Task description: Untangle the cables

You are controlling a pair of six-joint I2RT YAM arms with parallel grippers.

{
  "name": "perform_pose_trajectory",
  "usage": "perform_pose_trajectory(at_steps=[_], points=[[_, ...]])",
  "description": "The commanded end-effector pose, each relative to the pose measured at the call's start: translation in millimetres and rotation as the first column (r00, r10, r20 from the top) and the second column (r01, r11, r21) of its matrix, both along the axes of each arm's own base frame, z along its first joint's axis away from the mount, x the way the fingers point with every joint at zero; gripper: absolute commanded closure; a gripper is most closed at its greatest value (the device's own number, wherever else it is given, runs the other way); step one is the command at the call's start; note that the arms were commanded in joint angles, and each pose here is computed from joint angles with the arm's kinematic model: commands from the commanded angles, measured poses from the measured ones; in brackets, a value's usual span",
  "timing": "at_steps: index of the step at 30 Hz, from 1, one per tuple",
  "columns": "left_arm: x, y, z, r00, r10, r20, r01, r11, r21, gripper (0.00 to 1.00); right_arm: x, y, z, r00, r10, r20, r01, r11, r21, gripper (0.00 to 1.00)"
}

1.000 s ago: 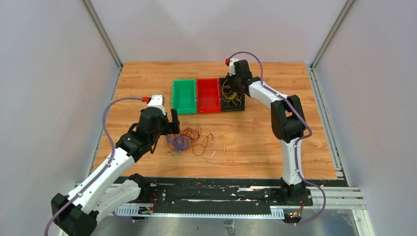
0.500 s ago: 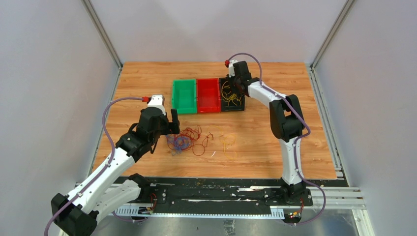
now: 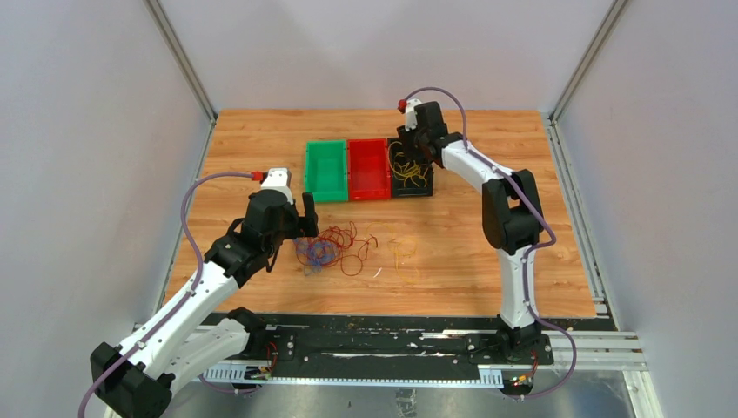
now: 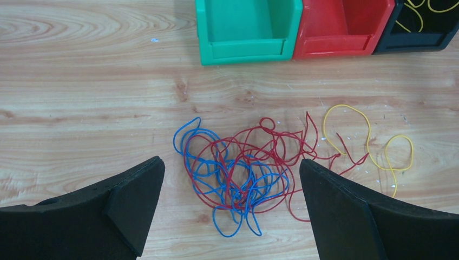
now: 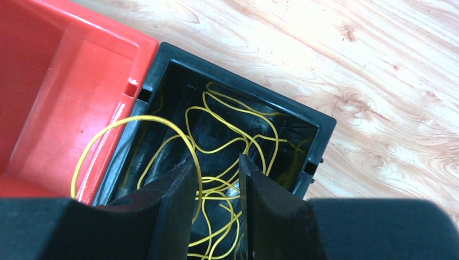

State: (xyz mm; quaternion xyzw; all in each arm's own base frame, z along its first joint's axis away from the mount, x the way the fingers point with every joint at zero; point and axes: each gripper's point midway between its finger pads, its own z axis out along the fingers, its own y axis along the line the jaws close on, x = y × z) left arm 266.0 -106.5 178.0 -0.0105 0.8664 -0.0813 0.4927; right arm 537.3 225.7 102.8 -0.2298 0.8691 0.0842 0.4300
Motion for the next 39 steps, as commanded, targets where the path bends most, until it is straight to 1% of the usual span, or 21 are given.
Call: perform_pose_trajectory(at_steps=[1,4,7,15,20,23,27,31,35,39], points=[[-1,3,0,1.0,0.015,0.003,-0.015,1.0,-0.001,0.0,-7,10,43,0.997,0.045,0.056,-0.046,0.999,0.012,0.6],[-1,3,-1,1.0,0.015,0.001,-0.015,1.0,0.003,0.0,-10,10,49,0.997,0.055,0.061,-0.056,0.998,0.016,0.58],[0,2,-1,1.0,0.015,-0.003,-0.015,1.0,0.005,0.0,-10,10,52,0.996,0.062,0.068,-0.063,0.998,0.013,0.59],[0,2,-3,1.0,0.015,-0.007,-0.015,1.0,0.007,0.0,-9,11,32,0.998,0.059,0.021,-0.06,0.998,0.005,0.6],[0,2,-2,1.0,0.012,-0.006,-0.012,1.0,0.005,0.0,-9,13,33,0.998,0.063,0.02,-0.063,0.998,0.013,0.6],[0,2,-2,1.0,0.013,-0.007,-0.013,1.0,0.006,0.0,-9,13,44,0.998,0.058,0.035,-0.059,0.998,0.031,0.6],[0,1,-2,1.0,0.009,-0.008,-0.009,1.0,0.004,0.0,-18,22,50,0.996,0.084,0.019,-0.086,0.993,0.086,0.59],[0,0,-2,1.0,0.007,-0.007,-0.007,1.0,0.0,0.0,-25,33,41,0.994,0.111,-0.017,-0.108,0.986,0.127,0.59],[-1,-1,-2,1.0,0.003,-0.008,-0.003,1.0,-0.003,0.0,-22,35,27,0.994,0.097,-0.042,-0.091,0.988,0.122,0.59],[-1,-1,-3,1.0,0.002,-0.01,-0.002,1.0,-0.004,0.0,-13,29,16,0.997,0.058,-0.047,-0.054,0.995,0.084,0.59]])
